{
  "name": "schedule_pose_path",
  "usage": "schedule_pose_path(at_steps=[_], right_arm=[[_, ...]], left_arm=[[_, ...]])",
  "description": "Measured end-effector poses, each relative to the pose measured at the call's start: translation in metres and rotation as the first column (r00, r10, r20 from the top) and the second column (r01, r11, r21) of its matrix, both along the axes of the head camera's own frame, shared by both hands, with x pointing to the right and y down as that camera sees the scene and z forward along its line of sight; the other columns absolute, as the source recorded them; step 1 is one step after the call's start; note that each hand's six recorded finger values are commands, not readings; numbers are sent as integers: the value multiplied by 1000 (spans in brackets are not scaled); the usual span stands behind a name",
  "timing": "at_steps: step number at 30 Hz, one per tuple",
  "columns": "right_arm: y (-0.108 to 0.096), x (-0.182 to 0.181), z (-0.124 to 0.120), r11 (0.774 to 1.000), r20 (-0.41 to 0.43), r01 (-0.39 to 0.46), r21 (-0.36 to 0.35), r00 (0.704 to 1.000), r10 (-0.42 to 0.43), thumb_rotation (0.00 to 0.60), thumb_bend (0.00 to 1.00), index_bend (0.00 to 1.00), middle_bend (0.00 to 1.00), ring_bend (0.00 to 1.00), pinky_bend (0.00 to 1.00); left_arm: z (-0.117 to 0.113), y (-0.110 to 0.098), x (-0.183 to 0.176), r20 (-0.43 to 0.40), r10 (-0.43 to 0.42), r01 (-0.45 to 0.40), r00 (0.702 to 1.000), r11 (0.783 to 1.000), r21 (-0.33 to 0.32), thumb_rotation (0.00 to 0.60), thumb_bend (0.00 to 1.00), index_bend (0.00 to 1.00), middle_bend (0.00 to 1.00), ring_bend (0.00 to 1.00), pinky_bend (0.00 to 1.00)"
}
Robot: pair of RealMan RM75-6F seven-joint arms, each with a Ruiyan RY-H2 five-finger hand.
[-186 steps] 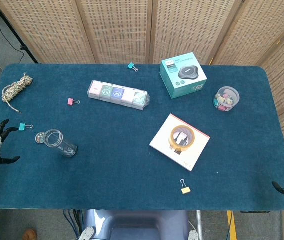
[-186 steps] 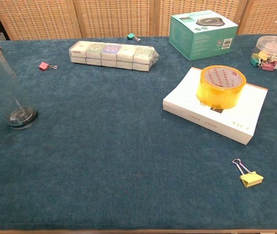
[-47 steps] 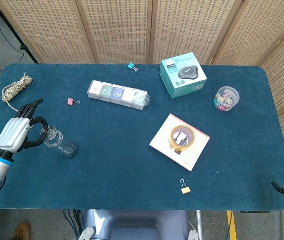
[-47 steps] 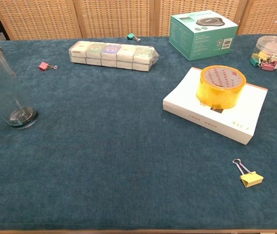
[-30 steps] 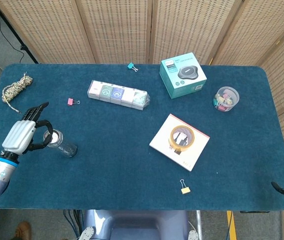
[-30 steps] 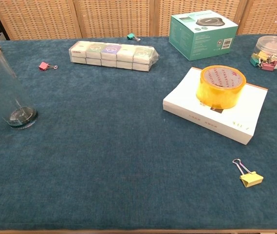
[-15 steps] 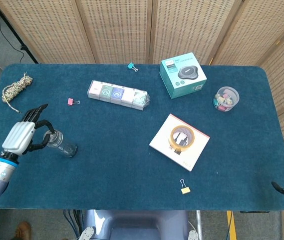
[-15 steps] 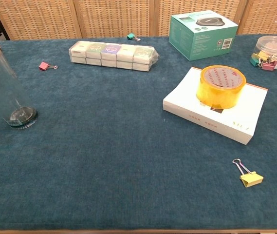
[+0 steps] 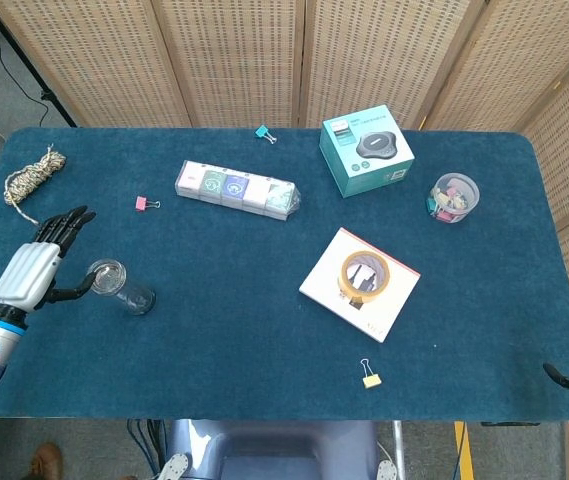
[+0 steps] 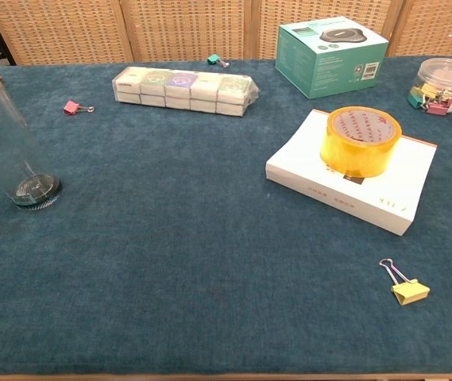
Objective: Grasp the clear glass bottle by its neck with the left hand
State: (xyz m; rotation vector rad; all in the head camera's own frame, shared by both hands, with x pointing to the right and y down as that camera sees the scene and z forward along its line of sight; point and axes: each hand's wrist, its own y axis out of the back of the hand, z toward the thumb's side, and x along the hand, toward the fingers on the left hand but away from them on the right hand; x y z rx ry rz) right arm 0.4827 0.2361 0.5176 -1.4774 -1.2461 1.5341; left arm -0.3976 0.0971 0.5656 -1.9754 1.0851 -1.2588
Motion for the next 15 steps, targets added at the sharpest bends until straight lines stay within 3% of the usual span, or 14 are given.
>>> schedule_pose_path(at_steps=[5, 15], right_arm=[[-1, 0, -1, 1000, 2, 2, 3, 1000, -2, 600, 0, 0, 0, 0, 0], [0, -3, -3, 1000, 12, 7, 7, 1000, -7, 600, 0, 0, 0, 0, 0]], left_arm=[[-7, 7, -15, 27, -18, 18, 999, 1000, 18, 600, 58, 0, 0, 0, 0], [-17, 69, -68, 133, -147, 133, 980, 985, 107, 600, 32, 0, 0, 0, 0]])
